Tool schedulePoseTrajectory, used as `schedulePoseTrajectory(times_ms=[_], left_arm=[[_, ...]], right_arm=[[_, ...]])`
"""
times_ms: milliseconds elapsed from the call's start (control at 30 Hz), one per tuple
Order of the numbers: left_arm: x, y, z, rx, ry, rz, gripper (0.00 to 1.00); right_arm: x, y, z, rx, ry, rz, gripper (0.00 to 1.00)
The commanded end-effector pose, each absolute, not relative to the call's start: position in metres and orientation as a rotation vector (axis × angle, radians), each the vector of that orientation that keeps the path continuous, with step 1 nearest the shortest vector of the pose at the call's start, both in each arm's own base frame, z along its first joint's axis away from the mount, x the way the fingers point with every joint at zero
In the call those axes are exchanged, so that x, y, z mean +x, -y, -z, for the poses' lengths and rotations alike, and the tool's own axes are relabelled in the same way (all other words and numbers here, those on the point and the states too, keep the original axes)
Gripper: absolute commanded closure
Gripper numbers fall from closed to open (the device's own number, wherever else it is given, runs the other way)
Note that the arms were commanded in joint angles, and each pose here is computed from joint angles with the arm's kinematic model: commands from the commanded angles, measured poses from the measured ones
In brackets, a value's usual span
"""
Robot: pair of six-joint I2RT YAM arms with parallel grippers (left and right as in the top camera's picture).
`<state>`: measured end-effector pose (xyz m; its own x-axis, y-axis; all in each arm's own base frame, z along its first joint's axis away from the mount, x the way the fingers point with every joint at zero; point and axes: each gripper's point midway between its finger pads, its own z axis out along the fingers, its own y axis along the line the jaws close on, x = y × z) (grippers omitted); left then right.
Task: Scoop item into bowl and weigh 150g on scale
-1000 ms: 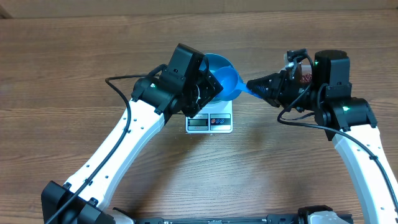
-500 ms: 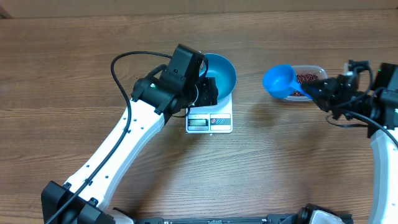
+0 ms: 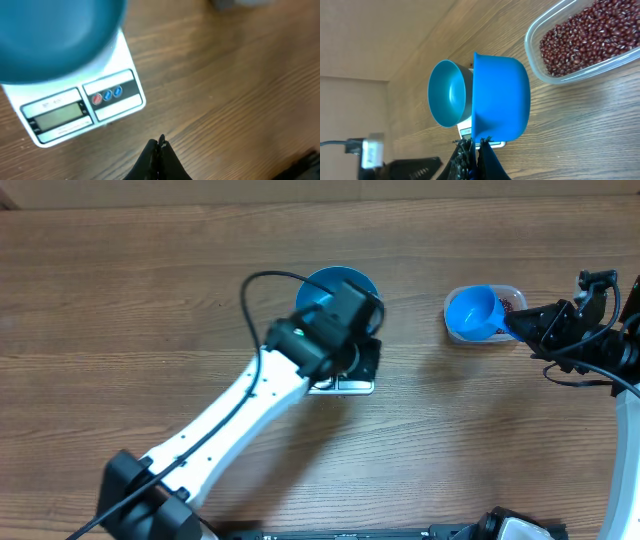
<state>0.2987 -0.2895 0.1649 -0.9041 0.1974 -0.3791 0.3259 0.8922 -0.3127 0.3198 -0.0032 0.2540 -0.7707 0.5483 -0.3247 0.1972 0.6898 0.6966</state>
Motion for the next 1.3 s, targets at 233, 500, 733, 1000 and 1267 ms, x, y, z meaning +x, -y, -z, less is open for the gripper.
schedulePoseTrajectory(times_ms=[233,500,733,1000,1267], left_arm=[[0.304,0.285,-0.096,0.500,-2.732,0.042,0.96],[0.320,0.265,-0.066,0.504,-2.706,-0.208,0.96],[0.327,0.259,-0.082,0.668,-2.524,-0.465,0.96],[0.326,0.276,-0.087,0.682,-2.451,-0.454,0.96],[0.324,0.275,-0.076,0.781,-2.426,-0.479,0.96]], right_arm=[[0.320,0.007,-0.266,0.539,-2.353,-0.858,0.96],[0.320,0.006,-0.266,0.541,-2.356,-0.858,0.96],[0.320,0.009,-0.265,0.548,-2.360,-0.839,0.96],[0.318,0.008,-0.264,0.553,-2.366,-0.843,0.96],[0.317,0.008,-0.263,0.558,-2.370,-0.846,0.96]])
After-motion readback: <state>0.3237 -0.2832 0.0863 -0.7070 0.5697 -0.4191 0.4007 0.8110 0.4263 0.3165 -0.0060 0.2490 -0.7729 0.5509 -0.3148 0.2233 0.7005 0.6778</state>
